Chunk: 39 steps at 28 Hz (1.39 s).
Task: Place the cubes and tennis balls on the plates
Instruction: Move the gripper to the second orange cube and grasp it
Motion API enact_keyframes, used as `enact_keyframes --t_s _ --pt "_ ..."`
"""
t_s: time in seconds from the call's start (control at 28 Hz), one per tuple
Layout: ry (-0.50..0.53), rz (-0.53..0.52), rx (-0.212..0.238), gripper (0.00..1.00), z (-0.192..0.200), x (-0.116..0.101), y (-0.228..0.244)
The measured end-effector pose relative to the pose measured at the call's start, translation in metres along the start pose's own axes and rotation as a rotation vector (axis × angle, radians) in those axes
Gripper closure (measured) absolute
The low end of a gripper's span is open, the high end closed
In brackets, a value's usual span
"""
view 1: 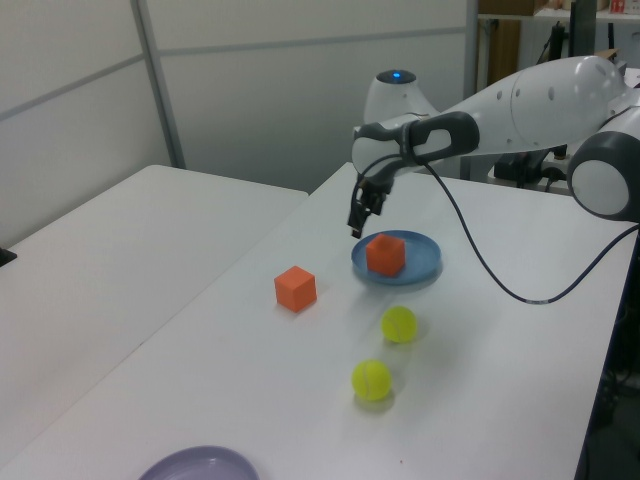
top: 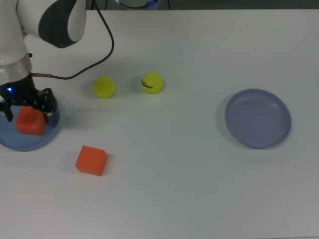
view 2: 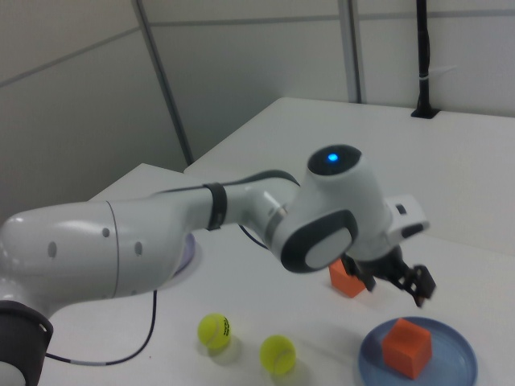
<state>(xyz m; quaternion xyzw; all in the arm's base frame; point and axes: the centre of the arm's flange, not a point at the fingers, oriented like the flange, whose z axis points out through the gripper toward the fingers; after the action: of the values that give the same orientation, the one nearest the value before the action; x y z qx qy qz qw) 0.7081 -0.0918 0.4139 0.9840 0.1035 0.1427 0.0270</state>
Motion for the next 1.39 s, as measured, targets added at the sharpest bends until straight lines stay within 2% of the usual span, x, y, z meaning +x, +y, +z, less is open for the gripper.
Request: enact_keyframes --t_s 0.14,0.29,0.43,0.5,0.79,1.39 --pt "0.033 -0.02 0.045 0.0 -0.006 0.015 -0.031" --pt "0.064 -0.018 0.126 0.0 -0.005 0.028 -0.066" --pt "0.075 0.013 0.2 0.0 0.002 0.034 -0.094" --pt "0.079 0.046 0.215 0.0 0.008 0.036 -0.102" --pt "0.135 0.221 0.182 0.0 0.057 0.042 -0.121" --pt "0.151 0.237 0.173 0.0 0.087 0.041 -0.132"
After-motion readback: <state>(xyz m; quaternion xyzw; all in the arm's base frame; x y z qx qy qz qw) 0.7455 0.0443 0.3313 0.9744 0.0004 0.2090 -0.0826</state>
